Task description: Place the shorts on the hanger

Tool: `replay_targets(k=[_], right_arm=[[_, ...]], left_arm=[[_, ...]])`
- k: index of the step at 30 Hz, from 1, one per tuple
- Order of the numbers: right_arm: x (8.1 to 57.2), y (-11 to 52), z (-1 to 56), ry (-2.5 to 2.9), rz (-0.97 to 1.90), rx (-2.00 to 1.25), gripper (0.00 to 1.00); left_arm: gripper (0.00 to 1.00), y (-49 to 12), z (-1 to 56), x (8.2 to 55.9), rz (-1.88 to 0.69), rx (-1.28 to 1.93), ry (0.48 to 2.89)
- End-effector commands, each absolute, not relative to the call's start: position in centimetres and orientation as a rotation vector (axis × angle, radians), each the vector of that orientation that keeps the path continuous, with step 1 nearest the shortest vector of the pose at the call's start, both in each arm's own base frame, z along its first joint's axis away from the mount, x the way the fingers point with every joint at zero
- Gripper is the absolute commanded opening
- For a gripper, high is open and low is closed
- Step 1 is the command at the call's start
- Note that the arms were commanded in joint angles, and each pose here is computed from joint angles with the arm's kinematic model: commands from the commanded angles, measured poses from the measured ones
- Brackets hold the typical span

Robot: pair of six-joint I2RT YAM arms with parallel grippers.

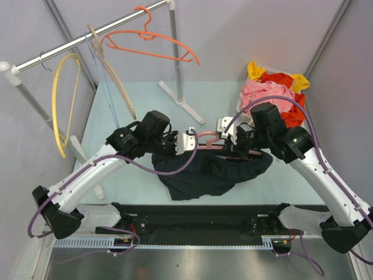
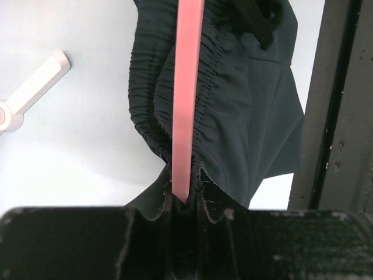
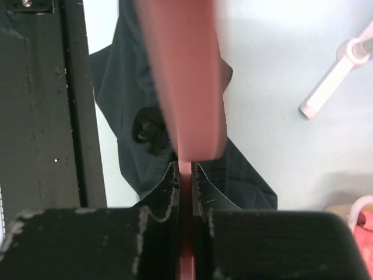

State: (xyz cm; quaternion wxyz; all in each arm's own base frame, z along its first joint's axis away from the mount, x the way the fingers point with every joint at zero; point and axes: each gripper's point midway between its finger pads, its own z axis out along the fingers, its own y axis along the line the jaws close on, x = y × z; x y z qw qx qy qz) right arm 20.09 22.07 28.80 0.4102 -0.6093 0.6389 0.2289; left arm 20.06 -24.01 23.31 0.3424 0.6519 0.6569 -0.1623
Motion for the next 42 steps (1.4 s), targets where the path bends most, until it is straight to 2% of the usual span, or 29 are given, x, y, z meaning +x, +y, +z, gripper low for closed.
replay_targets(k=[1,3,10,12,15,18,23,28,34,38,42], right_arm=[[21.3,21.5,31.4,1.539,0.481,-1.470,0.00],[21.2,21.2,31.9,1.529,0.483,-1.452,0.00],[21.5,18.5,33.8,1.512,0.460,-1.360,0.00],[21.7,18.2,34.3,1.511,0.455,-1.342,0.00],[22.8,16.9,34.7,1.539,0.417,-1.296,0.00],[24.4,14.8,35.0,1.563,0.378,-1.241,0.00],[24.2,14.3,35.8,1.584,0.402,-1.217,0.00],[25.7,14.1,36.6,1.707,0.457,-0.988,0.00],[26.8,13.1,36.8,1.808,0.468,-0.787,0.00],[29.2,10.6,37.8,1.823,0.397,-0.616,0.00],[32.0,8.2,39.9,1.782,0.309,-0.516,0.00]], left_arm=[[0.08,-24.8,27.5,18.6,-0.506,1.677,1.525],[0.19,-24.3,27.9,18.2,-0.532,1.675,1.520],[0.39,-22.9,30.3,19.3,-0.554,1.592,1.498],[0.54,-23.2,31.2,19.5,-0.564,1.566,1.474],[0.68,-23.8,33.6,19.7,-0.586,1.490,1.421],[0.75,-24.0,35.4,20.5,-0.561,1.411,1.392],[0.78,-24.7,38.8,21.9,-0.506,1.326,1.264],[0.77,-26.5,40.5,22.6,-0.463,1.303,1.163],[0.76,-28.8,42.0,23.6,-0.226,1.306,1.003],[0.68,-30.0,43.6,24.7,-0.230,1.276,0.999],[0.69,-30.4,42.6,23.9,-0.299,1.290,1.020]])
